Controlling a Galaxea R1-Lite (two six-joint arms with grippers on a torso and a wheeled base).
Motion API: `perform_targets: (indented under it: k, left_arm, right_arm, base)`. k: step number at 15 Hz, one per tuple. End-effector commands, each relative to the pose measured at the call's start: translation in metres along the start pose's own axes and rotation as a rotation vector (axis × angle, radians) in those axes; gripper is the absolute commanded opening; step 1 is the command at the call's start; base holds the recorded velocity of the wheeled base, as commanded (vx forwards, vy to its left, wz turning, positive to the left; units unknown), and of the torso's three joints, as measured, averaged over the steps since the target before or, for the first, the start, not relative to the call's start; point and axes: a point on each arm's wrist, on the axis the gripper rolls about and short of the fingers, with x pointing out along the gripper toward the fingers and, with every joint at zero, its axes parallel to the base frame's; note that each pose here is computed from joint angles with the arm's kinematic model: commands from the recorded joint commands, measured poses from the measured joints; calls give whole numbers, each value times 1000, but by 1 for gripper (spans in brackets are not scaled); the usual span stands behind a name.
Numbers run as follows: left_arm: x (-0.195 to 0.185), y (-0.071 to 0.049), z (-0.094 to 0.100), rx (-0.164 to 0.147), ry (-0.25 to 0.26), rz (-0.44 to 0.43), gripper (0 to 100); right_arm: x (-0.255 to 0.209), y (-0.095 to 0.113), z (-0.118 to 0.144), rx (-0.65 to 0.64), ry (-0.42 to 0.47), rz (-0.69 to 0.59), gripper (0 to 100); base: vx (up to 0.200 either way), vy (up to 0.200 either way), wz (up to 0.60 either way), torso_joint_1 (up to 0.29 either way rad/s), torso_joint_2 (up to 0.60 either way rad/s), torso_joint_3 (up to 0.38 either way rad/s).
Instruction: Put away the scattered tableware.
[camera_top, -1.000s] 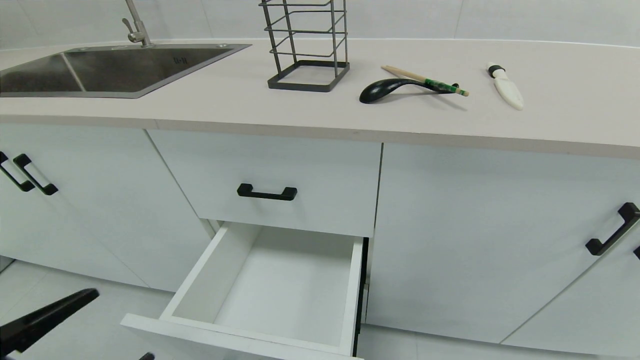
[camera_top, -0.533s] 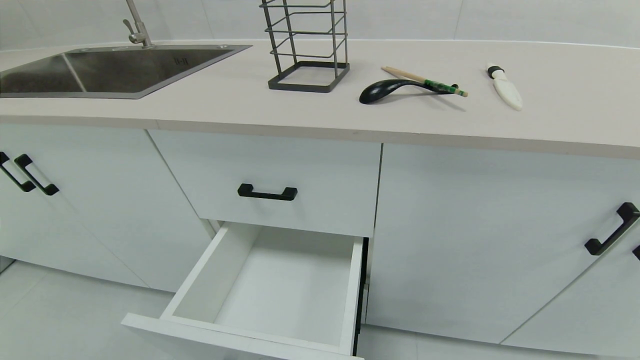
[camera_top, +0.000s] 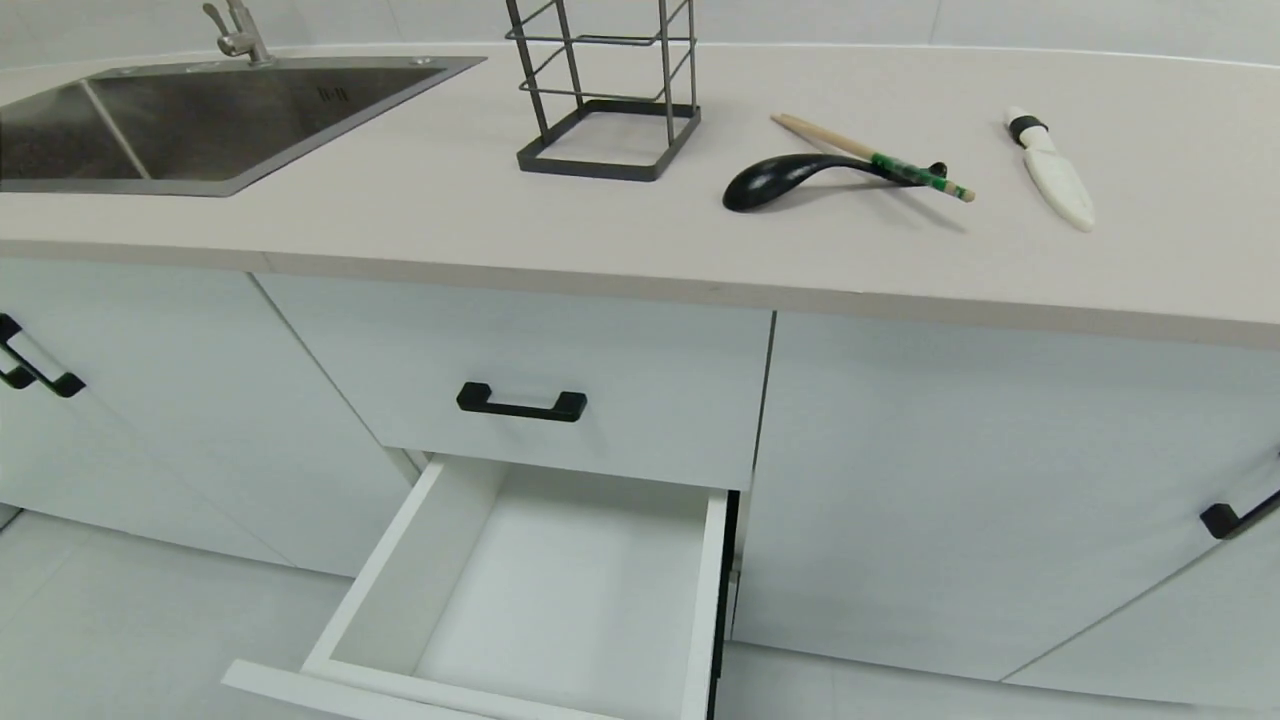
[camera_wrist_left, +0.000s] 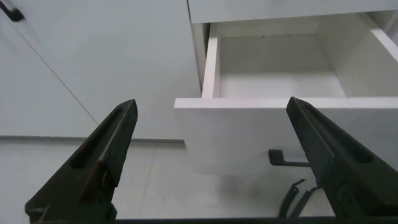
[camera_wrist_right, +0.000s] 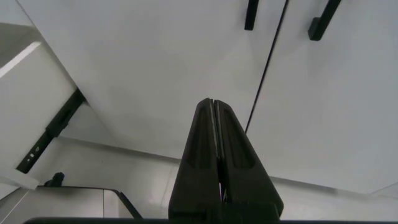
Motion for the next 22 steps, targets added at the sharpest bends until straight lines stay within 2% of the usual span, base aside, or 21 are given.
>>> perform_targets:
  k: [1, 2, 3, 4, 6, 7, 9, 15, 19, 22]
  left_arm:
    - [0, 0, 0, -1, -1, 2, 100]
    - [0, 0, 0, 15, -2, 8, 100]
    - [0, 0, 1, 50, -3, 8, 100]
    - [0, 0, 1, 64, -6, 10, 100]
    - [0, 0, 1, -7, -4, 5, 100]
    - [0, 0, 0, -28, -2, 3, 100]
    - [0, 0, 1, -45, -4, 6, 100]
    - [0, 0, 0, -22, -2, 3, 100]
    - [0, 0, 0, -27, -2, 6, 100]
    - [0, 0, 0, -25, -2, 5, 100]
  right_arm:
    - [0, 0, 0, -1, 1, 1, 0]
    - [0, 0, 0, -1, 1, 1, 0]
    - [0, 0, 0, -1, 1, 1, 0]
    - [0, 0, 0, 1, 2, 1, 0]
    - [0, 0, 0, 1, 2, 1, 0]
    - [0, 0, 0, 1, 2, 1, 0]
    - [0, 0, 0, 1, 2, 1, 0]
    - [0, 0, 0, 4, 1, -1, 0]
    - [0, 0, 0, 4, 2, -5, 0]
    - [0, 0, 0, 1, 2, -4, 0]
  base:
    - [0, 0, 0, 256, -569, -271]
    - [0, 0, 0, 203, -725, -203]
    - [0, 0, 0, 188, -681, -183]
    - [0, 0, 0, 212, -593, -198]
    - [0, 0, 0, 237, -508, -212]
    - [0, 0, 0, 217, -481, -227]
    - [0, 0, 0, 80, -476, -224]
    - [0, 0, 0, 310, -491, -235]
    - [0, 0, 0, 282, -520, -249]
    - [0, 0, 600, 240, -460, -220]
